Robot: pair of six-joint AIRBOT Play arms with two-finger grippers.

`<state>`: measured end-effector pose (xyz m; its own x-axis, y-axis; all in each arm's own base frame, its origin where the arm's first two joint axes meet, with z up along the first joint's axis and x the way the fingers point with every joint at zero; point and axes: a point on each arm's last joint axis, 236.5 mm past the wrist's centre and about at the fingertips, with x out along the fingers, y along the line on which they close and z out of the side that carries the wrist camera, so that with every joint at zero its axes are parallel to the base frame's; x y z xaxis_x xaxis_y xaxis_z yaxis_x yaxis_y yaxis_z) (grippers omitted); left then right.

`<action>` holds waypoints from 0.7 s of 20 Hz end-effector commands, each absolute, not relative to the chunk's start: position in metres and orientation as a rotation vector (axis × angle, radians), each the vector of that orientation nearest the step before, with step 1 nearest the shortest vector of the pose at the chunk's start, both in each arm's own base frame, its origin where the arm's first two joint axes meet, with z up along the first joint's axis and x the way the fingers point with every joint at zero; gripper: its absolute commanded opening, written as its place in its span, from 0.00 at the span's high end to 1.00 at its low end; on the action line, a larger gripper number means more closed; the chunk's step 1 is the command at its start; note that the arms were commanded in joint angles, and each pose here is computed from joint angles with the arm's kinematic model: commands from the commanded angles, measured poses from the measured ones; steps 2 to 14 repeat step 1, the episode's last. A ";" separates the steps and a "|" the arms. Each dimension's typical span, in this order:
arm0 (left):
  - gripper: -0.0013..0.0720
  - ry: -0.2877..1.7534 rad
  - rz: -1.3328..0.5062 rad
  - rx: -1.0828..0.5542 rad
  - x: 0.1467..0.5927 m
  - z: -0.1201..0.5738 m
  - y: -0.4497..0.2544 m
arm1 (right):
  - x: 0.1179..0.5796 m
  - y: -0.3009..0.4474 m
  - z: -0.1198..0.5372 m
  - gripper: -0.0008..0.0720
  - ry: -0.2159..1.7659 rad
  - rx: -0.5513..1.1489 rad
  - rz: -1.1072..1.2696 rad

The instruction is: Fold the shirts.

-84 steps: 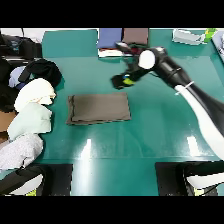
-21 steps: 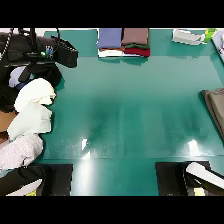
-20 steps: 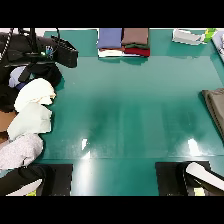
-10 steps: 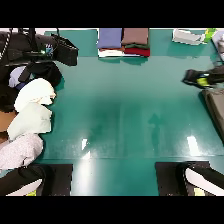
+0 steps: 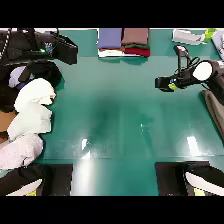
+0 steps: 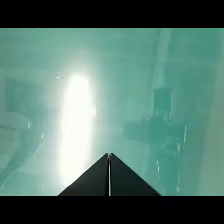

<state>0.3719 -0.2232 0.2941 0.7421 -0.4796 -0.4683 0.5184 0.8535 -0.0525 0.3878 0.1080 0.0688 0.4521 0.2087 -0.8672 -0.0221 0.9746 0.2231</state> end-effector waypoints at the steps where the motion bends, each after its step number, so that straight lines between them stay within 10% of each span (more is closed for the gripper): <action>1: 0.95 0.485 -0.548 0.083 0.372 0.296 -0.223 | 0.385 0.113 0.067 0.96 1.105 0.184 0.154; 14: 0.95 0.485 -0.548 0.083 0.372 0.296 -0.223 | 0.385 0.113 0.067 0.96 1.105 0.184 0.154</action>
